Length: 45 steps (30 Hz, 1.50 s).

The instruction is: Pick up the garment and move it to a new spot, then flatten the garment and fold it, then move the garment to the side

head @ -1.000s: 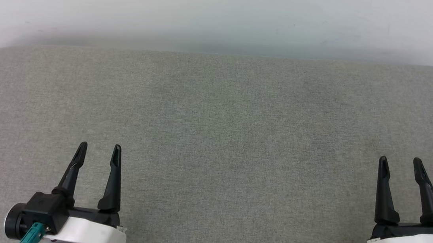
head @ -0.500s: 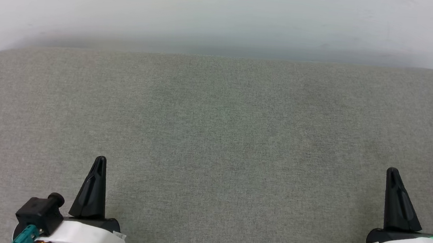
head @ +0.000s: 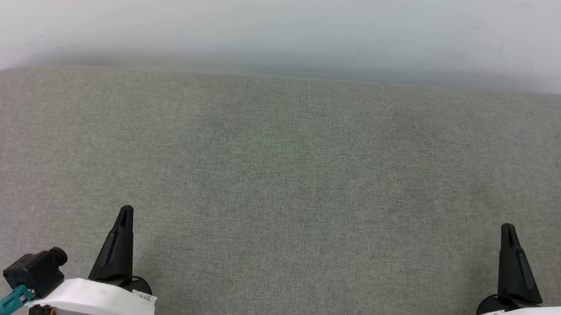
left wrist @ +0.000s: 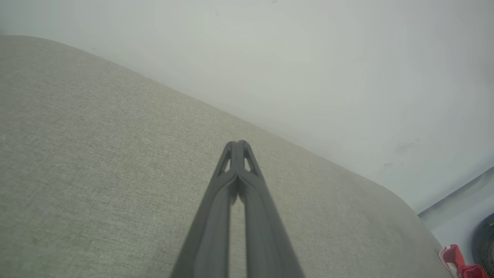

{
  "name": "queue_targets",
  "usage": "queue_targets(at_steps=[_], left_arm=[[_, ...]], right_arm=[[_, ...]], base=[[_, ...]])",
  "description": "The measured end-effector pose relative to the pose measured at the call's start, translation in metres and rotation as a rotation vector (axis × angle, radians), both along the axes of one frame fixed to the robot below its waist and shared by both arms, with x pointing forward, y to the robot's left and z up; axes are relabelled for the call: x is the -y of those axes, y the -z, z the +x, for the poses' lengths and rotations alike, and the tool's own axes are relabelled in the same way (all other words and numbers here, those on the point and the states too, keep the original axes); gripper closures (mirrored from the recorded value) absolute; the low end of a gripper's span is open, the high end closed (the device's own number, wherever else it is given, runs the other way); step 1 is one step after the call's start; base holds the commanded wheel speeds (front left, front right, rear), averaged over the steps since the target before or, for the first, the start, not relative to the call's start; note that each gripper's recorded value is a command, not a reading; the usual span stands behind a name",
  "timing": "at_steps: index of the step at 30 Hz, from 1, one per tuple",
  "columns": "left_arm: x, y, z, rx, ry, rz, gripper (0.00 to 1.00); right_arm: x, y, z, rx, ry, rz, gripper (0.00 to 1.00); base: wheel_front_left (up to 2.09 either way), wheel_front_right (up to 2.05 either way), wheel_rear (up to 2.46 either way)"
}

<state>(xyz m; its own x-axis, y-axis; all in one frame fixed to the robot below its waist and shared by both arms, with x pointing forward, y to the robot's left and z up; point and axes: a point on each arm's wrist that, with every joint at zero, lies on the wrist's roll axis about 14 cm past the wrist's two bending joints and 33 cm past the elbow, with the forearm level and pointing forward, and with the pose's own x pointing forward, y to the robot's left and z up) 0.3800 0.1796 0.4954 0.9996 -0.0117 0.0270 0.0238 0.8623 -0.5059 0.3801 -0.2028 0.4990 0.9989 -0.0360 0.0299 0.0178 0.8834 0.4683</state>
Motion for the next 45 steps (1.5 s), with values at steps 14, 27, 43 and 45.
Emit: queue_targets(at_steps=[14,27,43,45], left_arm=[[-0.006,0.004,0.002,-0.034,-0.018,-0.204,1.0],[-0.011,0.005,0.004,-0.052,-0.03,-0.366,1.0],[-0.014,0.005,0.005,-0.066,-0.035,-0.543,1.0],[-0.014,0.005,0.005,-0.067,-0.035,-0.564,1.0]], right_arm=[[0.003,0.005,0.001,-0.025,0.012,0.215,1.0],[0.003,0.006,0.003,-0.036,0.015,0.388,1.0],[0.002,0.006,0.004,-0.041,0.011,0.571,1.0],[0.002,0.006,0.004,-0.042,0.01,0.592,1.0]], base=[[0.0,0.0,0.0],[0.0,0.0,0.0],[0.0,0.0,0.0],[0.0,0.0,0.0]])
